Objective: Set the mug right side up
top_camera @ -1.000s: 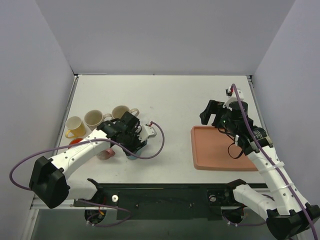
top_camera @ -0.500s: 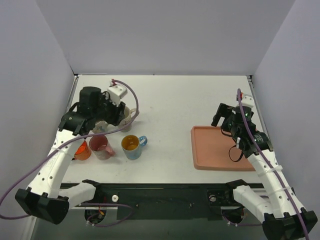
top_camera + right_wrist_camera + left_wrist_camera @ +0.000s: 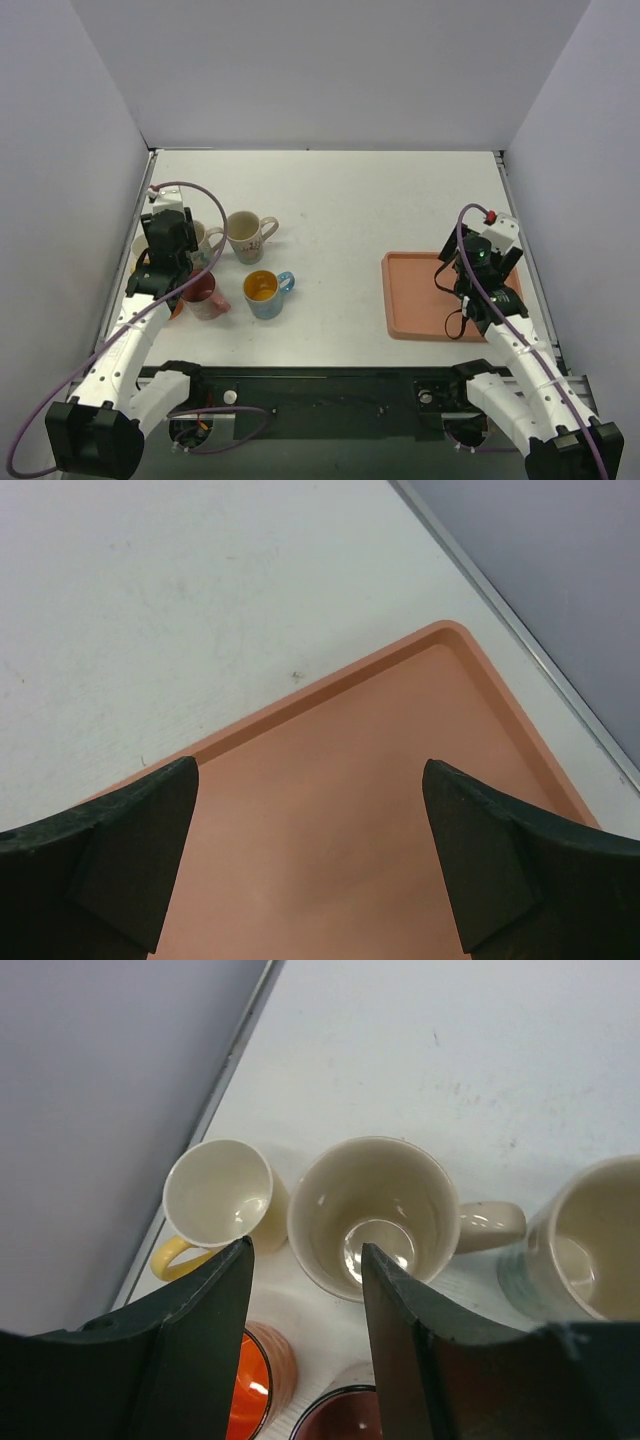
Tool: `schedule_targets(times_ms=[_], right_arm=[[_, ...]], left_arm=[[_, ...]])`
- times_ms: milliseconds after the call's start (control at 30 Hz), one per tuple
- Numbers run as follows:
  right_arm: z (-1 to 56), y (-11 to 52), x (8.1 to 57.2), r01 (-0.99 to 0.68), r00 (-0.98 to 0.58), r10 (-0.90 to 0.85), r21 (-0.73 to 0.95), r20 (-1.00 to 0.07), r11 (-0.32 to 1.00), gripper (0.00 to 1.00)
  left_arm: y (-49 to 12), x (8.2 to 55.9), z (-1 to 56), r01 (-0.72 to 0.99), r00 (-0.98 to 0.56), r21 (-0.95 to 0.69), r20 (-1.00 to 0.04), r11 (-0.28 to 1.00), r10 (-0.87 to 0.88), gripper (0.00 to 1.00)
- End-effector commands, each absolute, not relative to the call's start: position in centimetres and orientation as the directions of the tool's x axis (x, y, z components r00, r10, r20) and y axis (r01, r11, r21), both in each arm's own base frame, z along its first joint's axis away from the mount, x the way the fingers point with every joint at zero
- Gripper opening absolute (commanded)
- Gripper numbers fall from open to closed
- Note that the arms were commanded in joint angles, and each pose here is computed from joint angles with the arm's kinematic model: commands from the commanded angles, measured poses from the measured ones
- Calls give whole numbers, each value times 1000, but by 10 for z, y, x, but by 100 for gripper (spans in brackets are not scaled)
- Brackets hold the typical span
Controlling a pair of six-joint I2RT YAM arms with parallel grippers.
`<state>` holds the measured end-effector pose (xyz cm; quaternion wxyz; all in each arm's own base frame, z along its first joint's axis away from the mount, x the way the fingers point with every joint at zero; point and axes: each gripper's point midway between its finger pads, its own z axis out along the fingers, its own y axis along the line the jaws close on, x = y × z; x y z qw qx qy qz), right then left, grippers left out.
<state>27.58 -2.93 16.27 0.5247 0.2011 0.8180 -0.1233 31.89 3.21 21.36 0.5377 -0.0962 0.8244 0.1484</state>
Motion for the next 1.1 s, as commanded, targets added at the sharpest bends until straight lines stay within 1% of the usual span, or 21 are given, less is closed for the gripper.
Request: schedule_targets(times_ms=[0, 233, 500, 667, 900, 1067], right_arm=[[187, -53, 278, 610, -156, 268, 120, -951, 783, 89], [178, -52, 272, 589, -191, 245, 89, -950, 803, 88], [169, -45, 268, 513, -224, 198, 57, -954, 857, 88], [163, -44, 266, 498, -239, 181, 39, -954, 866, 88], [167, -36, 269, 442, -223, 175, 60, -959, 895, 89], [167, -36, 266, 433, -207, 166, 62, -964, 899, 89]], left_arm=[[57, 322, 253, -493, -178, 17, -981, 870, -82, 57], [58, 319, 231, -503, -204, 38, -976, 864, -76, 56], [51, 320, 228, -454, -205, 43, -977, 890, -57, 55], [49, 318, 229, -436, -190, 29, -980, 900, -60, 54], [44, 316, 224, -416, -207, 11, -975, 909, -83, 54], [40, 317, 224, -393, -194, -4, -977, 919, -87, 54]])
